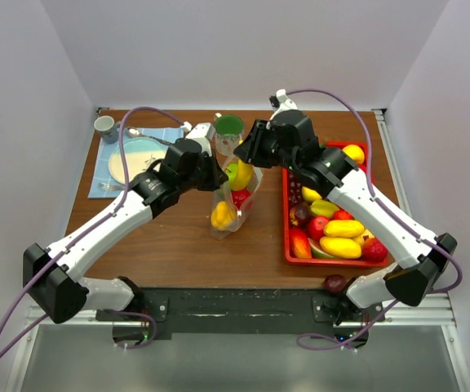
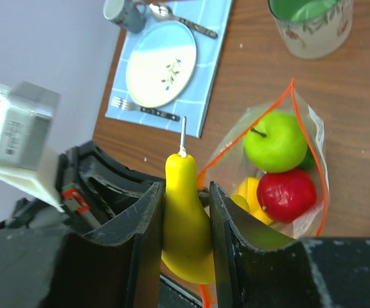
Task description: Place the food in the zip-top bag and seal the zipper
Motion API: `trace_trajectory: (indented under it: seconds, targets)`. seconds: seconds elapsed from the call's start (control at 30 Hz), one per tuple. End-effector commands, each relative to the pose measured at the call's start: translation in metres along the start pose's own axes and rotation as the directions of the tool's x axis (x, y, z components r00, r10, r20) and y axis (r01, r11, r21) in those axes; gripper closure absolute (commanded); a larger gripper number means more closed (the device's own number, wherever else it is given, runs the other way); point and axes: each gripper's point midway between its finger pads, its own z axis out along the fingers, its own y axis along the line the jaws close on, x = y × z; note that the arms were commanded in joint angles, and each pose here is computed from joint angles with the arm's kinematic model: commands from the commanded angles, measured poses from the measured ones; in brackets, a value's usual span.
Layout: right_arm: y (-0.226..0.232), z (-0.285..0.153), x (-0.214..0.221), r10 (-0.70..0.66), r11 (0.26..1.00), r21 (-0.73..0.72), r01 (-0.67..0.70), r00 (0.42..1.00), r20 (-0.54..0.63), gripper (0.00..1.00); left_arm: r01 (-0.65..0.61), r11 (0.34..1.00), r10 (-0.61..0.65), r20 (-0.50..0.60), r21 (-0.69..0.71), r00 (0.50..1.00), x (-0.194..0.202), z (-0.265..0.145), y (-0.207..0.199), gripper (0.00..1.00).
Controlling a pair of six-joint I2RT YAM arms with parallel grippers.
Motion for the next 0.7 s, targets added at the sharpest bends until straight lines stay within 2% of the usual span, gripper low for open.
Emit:
trace_trajectory:
  seconds: [0.0,0.3,0.67]
  targets:
    - [-0.007,0.0,0.0,0.059,0.998,0.029,-0.06,0.998,0.032,1.0,0.016,0.999,-0.02,0.088,0.041,0.996,-0.027,-0.014,-0.012,1.0]
    - [-0.024,0.019,0.043,0.124,0.99,0.079,-0.117,0.989,-0.086,1.0,0.02,0.999,-0.024,0.094,0.044,0.995,-0.029,-0.015,-0.013,1.0]
    - [-0.034,0.032,0.069,0.142,0.986,0.116,-0.123,0.975,-0.17,0.95,0.018,0.999,-0.022,0.098,0.034,0.995,-0.029,-0.015,-0.011,1.0]
